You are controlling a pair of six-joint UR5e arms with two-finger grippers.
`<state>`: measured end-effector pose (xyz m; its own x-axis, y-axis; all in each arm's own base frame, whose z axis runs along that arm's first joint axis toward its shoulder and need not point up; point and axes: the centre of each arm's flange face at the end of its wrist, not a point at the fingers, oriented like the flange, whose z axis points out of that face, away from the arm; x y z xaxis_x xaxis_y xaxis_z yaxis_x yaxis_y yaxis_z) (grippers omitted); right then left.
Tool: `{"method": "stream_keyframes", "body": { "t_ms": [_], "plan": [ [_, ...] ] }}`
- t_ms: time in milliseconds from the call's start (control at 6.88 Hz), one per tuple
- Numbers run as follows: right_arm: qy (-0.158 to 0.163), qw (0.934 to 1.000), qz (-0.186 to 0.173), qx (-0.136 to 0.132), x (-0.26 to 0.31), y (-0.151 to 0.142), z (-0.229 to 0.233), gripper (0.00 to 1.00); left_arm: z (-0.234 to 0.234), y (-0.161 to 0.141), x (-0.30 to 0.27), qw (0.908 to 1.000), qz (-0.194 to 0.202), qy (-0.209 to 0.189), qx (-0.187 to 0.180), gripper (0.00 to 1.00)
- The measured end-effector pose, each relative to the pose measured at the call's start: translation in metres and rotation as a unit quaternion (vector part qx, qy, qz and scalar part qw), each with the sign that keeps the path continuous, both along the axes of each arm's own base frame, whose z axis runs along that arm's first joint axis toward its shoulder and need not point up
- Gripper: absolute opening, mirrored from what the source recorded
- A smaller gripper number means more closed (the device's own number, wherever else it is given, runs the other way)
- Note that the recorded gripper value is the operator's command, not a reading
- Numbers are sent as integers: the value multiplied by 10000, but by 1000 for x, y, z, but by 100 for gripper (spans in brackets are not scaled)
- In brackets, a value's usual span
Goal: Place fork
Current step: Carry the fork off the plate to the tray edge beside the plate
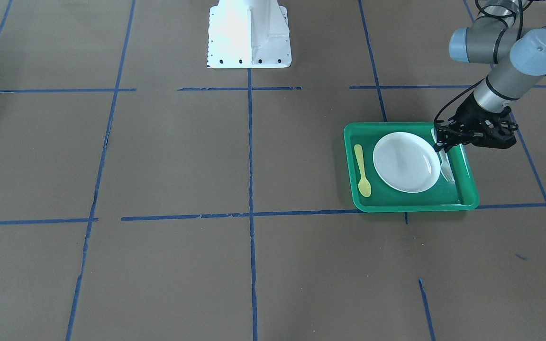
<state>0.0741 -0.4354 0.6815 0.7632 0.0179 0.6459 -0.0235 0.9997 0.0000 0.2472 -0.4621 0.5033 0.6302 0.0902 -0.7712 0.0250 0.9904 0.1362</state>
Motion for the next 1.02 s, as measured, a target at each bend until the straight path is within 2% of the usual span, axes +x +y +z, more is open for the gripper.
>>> {"method": "stream_keyframes", "body": {
  "t_ms": [436,582,727,1018],
  "plan": [
    [-1,10000,-1,0,0,0,0,100,43,-3,-2,9996,130,-249,-102,0],
    [3,10000,1,-1,0,0,0,100,48,-4,-1,9994,136,-269,-143,35],
    [3,10000,1,-2,0,0,0,100,49,-4,0,9994,140,-276,-161,99],
    [2,10000,1,0,0,0,0,100,48,-4,1,9994,147,-261,-147,100]
  ]
}}
